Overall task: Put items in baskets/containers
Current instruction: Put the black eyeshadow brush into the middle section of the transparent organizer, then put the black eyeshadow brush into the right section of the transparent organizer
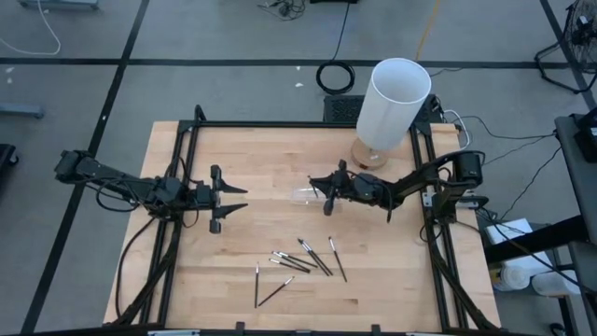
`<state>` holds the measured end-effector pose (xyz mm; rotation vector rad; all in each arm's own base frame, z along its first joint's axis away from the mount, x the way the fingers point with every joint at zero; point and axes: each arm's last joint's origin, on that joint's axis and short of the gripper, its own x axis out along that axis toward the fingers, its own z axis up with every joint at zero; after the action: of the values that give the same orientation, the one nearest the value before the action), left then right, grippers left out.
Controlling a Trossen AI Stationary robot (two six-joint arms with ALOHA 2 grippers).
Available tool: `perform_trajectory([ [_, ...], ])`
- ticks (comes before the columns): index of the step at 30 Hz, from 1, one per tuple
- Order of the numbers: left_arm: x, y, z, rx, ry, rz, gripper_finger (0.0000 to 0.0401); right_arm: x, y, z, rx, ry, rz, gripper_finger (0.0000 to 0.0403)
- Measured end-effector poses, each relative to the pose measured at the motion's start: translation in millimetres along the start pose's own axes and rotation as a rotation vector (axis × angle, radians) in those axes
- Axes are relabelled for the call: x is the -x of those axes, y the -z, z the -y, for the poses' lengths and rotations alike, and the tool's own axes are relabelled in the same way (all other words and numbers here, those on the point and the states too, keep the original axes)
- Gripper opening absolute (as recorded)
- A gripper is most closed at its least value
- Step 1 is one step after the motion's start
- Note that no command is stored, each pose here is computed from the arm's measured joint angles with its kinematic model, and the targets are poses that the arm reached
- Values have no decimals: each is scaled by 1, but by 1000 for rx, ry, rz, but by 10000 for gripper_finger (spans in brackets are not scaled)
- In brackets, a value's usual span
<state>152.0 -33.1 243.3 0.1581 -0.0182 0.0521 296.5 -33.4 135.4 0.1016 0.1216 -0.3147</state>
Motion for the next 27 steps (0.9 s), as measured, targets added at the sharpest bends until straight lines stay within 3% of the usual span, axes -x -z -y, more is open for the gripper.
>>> perform_trajectory([
  [20,0,0,0,66,-1,1,170,0,2,1,-36,22,-21,1],
  [27,0,-2,0,89,2,17,170,1,8,2,-103,27,-63,55],
])
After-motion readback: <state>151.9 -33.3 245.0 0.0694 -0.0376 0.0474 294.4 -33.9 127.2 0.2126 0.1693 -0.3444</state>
